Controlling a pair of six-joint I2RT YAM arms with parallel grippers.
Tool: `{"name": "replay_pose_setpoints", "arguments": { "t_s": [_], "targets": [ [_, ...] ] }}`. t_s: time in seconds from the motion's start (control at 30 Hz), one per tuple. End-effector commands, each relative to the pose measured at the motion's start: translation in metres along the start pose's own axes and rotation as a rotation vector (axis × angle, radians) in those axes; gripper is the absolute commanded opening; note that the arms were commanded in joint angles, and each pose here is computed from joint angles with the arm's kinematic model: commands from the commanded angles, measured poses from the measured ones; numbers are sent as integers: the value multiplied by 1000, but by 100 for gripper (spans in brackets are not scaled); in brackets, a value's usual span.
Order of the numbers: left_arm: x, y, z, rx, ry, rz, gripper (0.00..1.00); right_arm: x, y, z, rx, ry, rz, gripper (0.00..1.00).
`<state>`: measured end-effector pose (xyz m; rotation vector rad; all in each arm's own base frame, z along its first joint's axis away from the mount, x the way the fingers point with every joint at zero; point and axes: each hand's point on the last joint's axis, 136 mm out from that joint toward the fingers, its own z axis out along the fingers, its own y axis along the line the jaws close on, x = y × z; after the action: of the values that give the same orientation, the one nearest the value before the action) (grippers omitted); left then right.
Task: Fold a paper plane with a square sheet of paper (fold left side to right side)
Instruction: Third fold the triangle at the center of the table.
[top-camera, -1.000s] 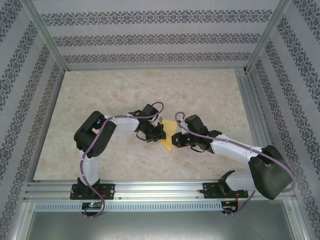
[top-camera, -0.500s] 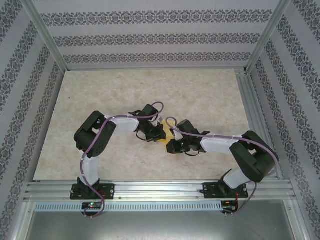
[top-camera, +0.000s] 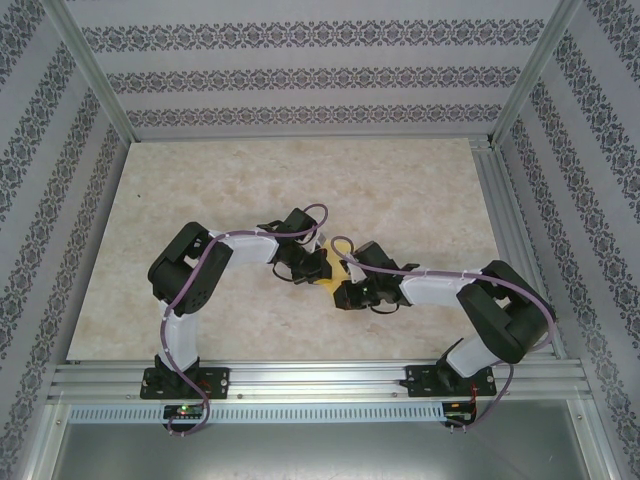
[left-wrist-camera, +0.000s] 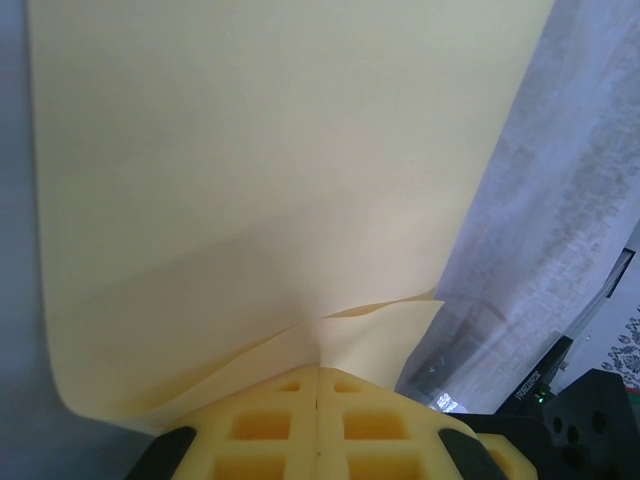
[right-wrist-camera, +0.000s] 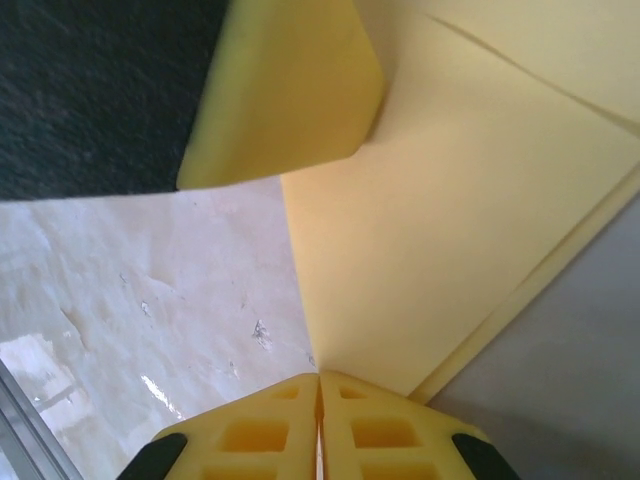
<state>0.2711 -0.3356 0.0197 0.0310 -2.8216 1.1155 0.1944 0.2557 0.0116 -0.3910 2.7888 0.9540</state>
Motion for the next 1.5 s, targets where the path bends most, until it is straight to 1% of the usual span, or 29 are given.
{"name": "replay_pose_setpoints", "arguments": {
  "t_s": [0.0,0.2,0.33,0.43,0.57,0.7,0.8,1.0,1.2,1.33,1.47],
  "targets": [
    [1,21,9,-79,-2,-8,6,37,-20,3,66,107,56,8],
    [-1,20,9,-82,-2,-3,6,52,-26,-8,89,123,69,8],
    [-1,20,9,-83,-3,-3,6,53,-27,-15,94,116,68,8],
    [-1,19,8,-81,-3,-3,6,39,-19,-21,68,77,59,8],
    [-2,18,8,-81,-4,-2,6,9,4,-33,11,-1,24,8],
    [-3,16,8,-77,-7,1,6,-12,24,-41,-48,-56,2,8],
    [-3,15,7,-74,-9,4,6,-21,27,-35,-65,-72,10,8],
    [-3,14,7,-72,-10,4,6,-31,21,-13,-51,-48,25,8],
    [-3,14,7,-70,-13,2,6,-16,-4,3,25,23,77,7],
    [-4,14,6,-70,-15,5,6,6,-30,9,125,94,137,4],
    [-8,12,3,-79,-24,21,11,26,-47,10,180,142,183,3]
  ]
}}
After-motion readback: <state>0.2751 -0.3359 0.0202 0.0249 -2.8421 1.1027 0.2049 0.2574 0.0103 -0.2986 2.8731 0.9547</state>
